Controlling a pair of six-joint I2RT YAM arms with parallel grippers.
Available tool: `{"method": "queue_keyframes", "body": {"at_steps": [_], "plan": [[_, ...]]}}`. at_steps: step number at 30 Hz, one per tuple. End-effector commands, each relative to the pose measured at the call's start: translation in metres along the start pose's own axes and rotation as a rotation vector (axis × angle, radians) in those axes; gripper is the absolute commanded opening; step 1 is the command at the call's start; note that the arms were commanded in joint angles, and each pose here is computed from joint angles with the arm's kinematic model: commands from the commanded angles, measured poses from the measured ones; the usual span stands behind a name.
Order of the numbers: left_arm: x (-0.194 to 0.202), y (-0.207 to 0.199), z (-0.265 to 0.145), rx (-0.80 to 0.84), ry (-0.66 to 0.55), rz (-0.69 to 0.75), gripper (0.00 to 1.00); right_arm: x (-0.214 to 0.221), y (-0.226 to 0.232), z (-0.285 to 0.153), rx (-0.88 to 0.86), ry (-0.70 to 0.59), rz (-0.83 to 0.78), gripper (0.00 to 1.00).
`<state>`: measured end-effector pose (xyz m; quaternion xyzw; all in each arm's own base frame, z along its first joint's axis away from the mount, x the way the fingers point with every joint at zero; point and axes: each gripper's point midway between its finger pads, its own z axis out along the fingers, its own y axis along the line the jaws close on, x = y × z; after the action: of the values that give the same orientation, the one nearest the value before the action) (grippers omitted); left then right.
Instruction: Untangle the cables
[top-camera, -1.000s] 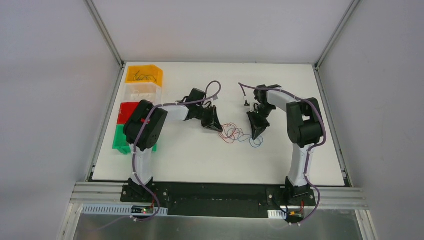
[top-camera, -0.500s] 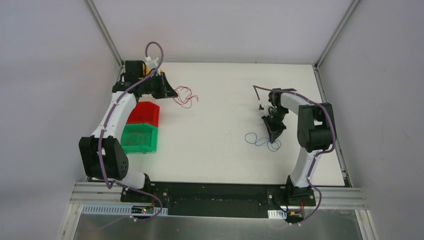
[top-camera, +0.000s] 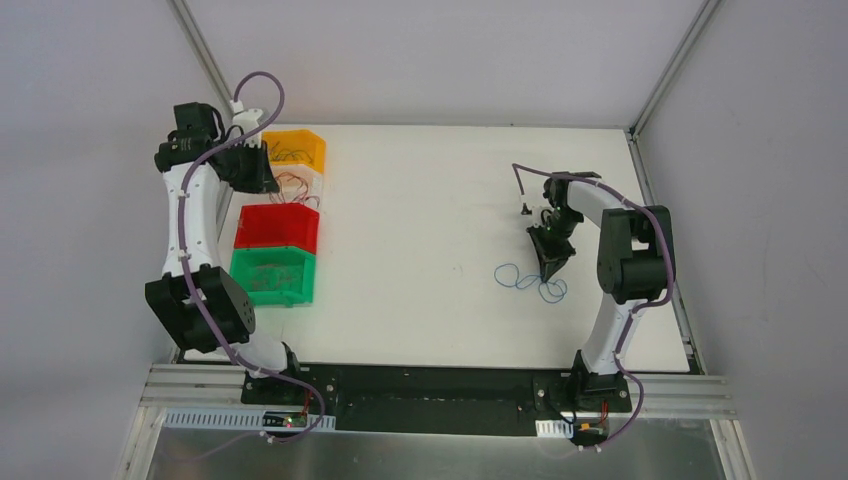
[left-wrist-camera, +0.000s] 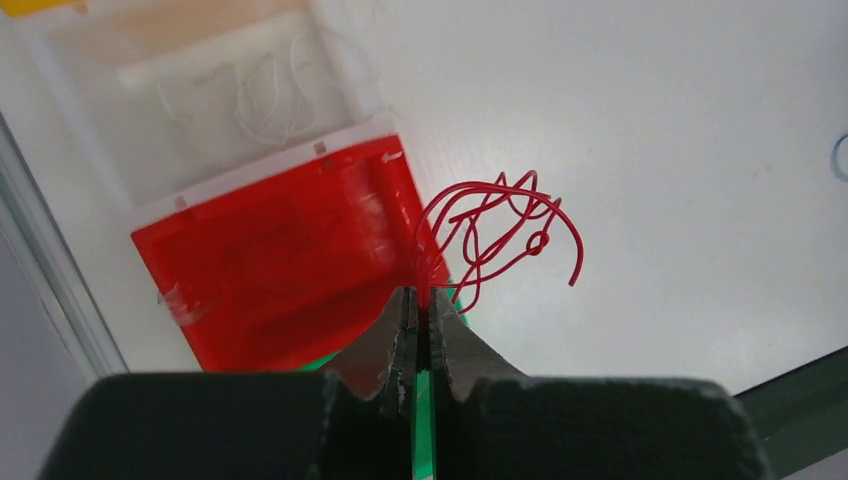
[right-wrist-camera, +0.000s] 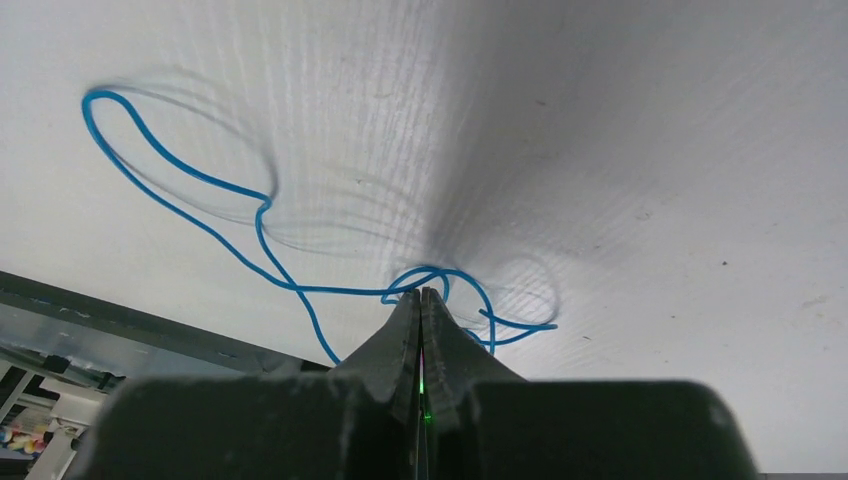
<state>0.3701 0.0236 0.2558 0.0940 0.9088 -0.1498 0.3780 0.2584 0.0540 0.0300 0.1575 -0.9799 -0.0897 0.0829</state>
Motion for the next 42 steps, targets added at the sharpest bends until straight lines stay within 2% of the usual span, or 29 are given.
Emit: {"method": "queue_keyframes", "body": {"at_steps": [1, 6, 9, 15, 17, 20, 21, 24, 29, 32, 35, 38, 39, 40, 42], "plan": [[0.062, 0.041, 0.007, -0.085, 0.235, 0.062, 0.00, 0.003, 0.016, -0.016, -0.063, -0.015, 0.001, 0.00], [0.066, 0.061, 0.015, -0.057, 0.217, -0.105, 0.00, 0.000, 0.017, -0.021, -0.070, -0.022, 0.003, 0.00], [0.072, 0.071, 0.021, -0.080, 0.245, -0.109, 0.00, -0.001, 0.020, -0.022, -0.084, -0.027, 0.003, 0.00], [0.105, 0.102, 0.039, -0.160, 0.385, -0.111, 0.00, -0.007, 0.028, -0.027, -0.125, -0.050, 0.000, 0.00], [0.096, 0.097, 0.037, -0.148, 0.351, -0.130, 0.15, -0.010, 0.034, -0.030, -0.163, -0.058, -0.005, 0.00], [0.063, 0.060, 0.031, -0.032, 0.223, -0.096, 0.42, -0.020, 0.050, -0.038, -0.249, -0.097, -0.005, 0.00], [0.055, 0.046, 0.030, 0.002, 0.194, -0.065, 0.48, -0.025, 0.059, -0.042, -0.287, -0.116, -0.008, 0.00], [0.039, 0.012, 0.035, 0.058, 0.120, 0.015, 0.58, -0.042, 0.080, -0.060, -0.375, -0.196, -0.030, 0.00], [0.030, -0.056, 0.047, 0.222, 0.010, 0.075, 0.70, -0.055, 0.115, -0.094, -0.496, -0.280, -0.097, 0.00], [0.038, -0.092, 0.057, 0.292, 0.003, 0.120, 0.71, -0.055, 0.136, -0.122, -0.576, -0.329, -0.135, 0.00], [0.051, -0.117, 0.066, 0.348, 0.031, 0.158, 0.71, -0.048, 0.123, -0.123, -0.490, -0.352, -0.162, 0.00], [0.071, -0.163, 0.074, 0.431, 0.052, 0.356, 0.72, -0.025, 0.077, -0.090, -0.332, -0.263, -0.141, 0.00], [0.076, -0.179, 0.079, 0.454, 0.050, 0.420, 0.73, -0.015, 0.063, -0.081, -0.294, -0.215, -0.129, 0.01], [0.083, -0.195, 0.085, 0.482, 0.052, 0.467, 0.74, -0.005, 0.049, -0.074, -0.266, -0.169, -0.115, 0.09], [0.091, -0.225, 0.098, 0.536, 0.048, 0.544, 0.75, 0.011, 0.031, -0.068, -0.239, -0.110, -0.069, 0.33]]}}
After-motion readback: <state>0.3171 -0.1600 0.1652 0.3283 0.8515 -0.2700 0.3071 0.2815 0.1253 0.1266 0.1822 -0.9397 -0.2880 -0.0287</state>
